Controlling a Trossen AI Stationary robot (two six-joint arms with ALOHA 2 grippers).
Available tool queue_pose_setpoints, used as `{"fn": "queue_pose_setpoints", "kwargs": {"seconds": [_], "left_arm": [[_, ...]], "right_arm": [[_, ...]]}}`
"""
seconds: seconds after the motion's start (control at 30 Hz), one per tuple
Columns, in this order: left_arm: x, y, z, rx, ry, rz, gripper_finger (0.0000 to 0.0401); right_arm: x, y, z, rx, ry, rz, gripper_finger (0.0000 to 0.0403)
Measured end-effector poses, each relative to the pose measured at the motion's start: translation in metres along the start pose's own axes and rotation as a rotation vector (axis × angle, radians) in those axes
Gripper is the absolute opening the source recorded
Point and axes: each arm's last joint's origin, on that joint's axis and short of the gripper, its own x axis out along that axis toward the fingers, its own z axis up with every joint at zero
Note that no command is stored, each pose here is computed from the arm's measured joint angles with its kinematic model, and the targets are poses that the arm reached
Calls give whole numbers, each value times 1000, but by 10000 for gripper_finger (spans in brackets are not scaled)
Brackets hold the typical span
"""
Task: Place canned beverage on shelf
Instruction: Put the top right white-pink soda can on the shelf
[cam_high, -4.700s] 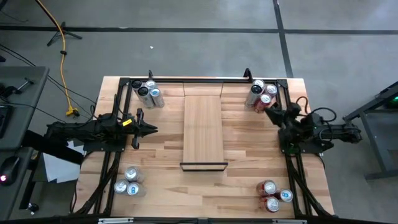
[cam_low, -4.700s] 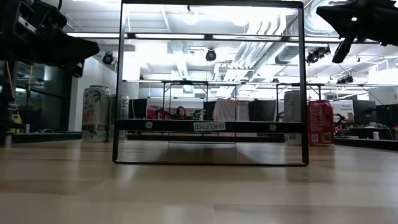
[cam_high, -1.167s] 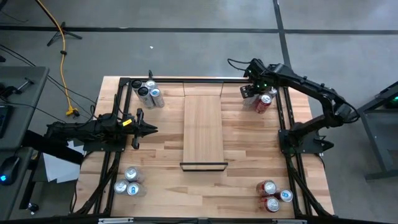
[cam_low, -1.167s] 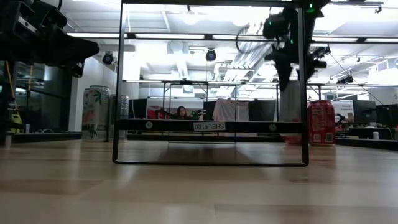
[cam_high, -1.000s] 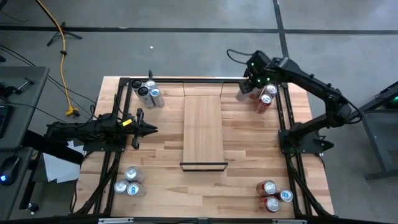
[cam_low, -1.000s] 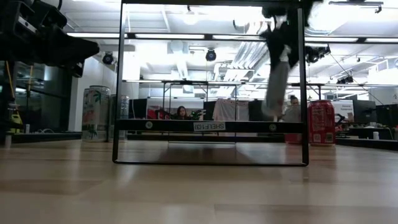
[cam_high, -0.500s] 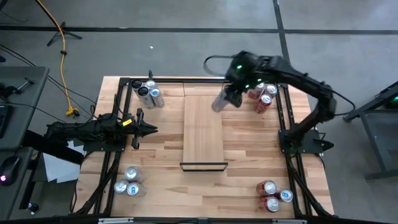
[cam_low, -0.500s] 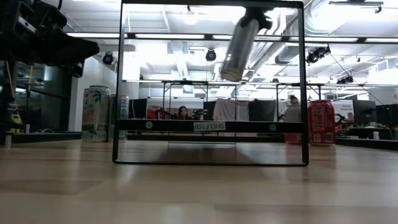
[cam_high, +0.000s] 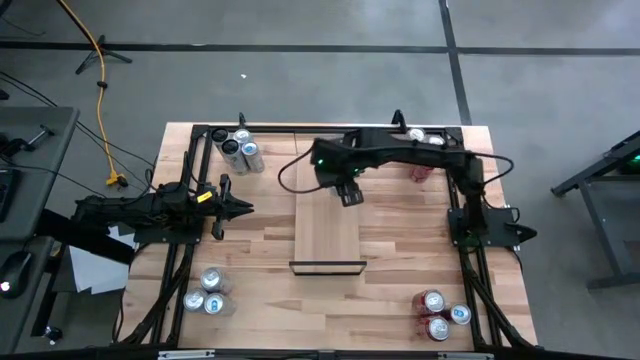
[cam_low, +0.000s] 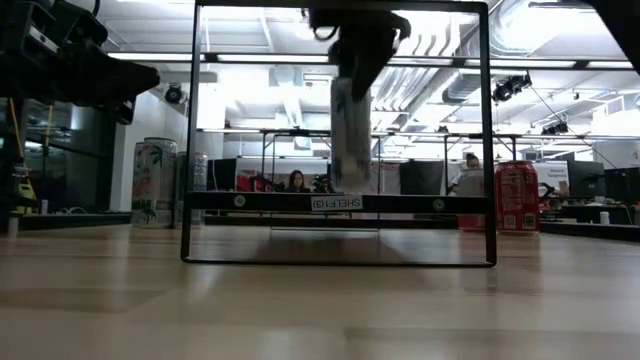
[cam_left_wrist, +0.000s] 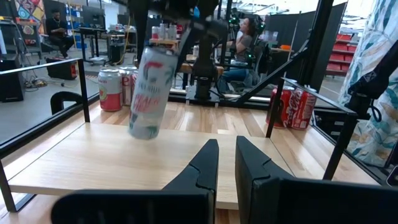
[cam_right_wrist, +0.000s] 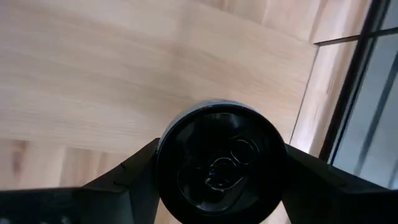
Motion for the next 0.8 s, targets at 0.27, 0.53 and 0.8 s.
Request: {"fn": "queue_pose_setpoints", "kwargs": {"seconds": [0.27,0.53,0.8], "left_arm": [[0,0,0,0,0,0,3],[0,0,0,0,0,0,3],[0,0,0,0,0,0,3]], "right_arm": [[17,-26,-4,120,-41,41,246],[19,-49,-17,256,-100,146,249],[20,-57,-21,292,-107,134,286]]}}
